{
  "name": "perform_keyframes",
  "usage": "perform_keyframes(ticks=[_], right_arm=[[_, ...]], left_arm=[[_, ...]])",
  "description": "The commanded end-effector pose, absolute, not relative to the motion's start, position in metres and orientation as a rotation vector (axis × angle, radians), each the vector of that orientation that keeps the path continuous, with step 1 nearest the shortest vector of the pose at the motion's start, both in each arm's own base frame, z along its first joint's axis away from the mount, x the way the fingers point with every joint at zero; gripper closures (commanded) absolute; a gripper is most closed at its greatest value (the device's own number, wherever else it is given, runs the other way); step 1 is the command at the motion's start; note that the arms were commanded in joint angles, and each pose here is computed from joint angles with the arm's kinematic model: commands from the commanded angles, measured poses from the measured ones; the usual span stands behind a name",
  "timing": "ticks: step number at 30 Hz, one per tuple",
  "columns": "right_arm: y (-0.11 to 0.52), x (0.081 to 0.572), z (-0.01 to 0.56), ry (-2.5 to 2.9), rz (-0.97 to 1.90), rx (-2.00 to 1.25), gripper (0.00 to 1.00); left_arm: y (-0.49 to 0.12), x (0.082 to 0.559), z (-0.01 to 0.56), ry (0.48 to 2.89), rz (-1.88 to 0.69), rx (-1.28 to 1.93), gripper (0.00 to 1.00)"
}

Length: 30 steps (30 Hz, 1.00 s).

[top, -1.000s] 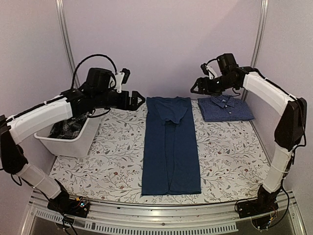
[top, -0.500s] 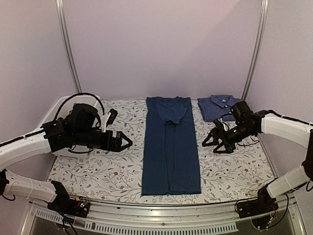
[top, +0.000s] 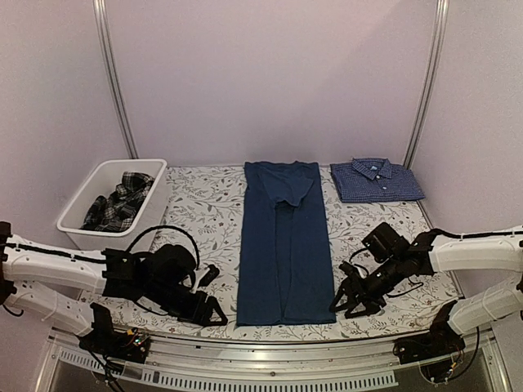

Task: Fold and stack the mixed laundry pile
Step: Pick up the rectangle-folded T-shirt from the center of the board.

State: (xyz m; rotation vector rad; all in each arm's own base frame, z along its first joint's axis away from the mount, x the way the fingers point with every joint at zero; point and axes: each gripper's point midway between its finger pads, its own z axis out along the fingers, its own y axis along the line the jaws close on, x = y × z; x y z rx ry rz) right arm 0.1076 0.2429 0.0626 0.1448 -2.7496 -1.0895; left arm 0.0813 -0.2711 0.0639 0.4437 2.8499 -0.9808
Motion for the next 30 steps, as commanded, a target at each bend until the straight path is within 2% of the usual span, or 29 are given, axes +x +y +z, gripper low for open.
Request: perform_keyframes(ticks=[1, 9, 14, 24, 27, 30], right_arm=[[0.242, 0.099, 0.035, -2.770, -0.991, 0.136, 0.41], [0.250, 0.103, 0.021, -2.765, -0.999, 0.132, 0.51], [0.254, 0.104, 0.011, -2.752, -0.993, 0.134, 0.55], [0.246, 0.097, 0.000, -2.747, -0.931, 0.126, 0.71], [0.246, 0.097, 0.000, -2.746, -0.935, 0.135, 0.76], [0.250, 0.100, 0.003, -2.748, -0.956, 0.162, 0.82]], left_arm=[[-0.296, 0.077, 0.057, 2.859, -1.032, 0.434, 0.41], [-0.306, 0.086, 0.037, 2.869, -0.943, 0.477, 0.52], [-0.315, 0.091, 0.031, 2.854, -0.930, 0.521, 0.53], [-0.328, 0.094, 0.018, 2.870, -0.919, 0.595, 0.55], [-0.328, 0.095, 0.018, 2.871, -0.922, 0.599, 0.61], [-0.328, 0.097, 0.019, 2.870, -0.913, 0.599, 0.72]])
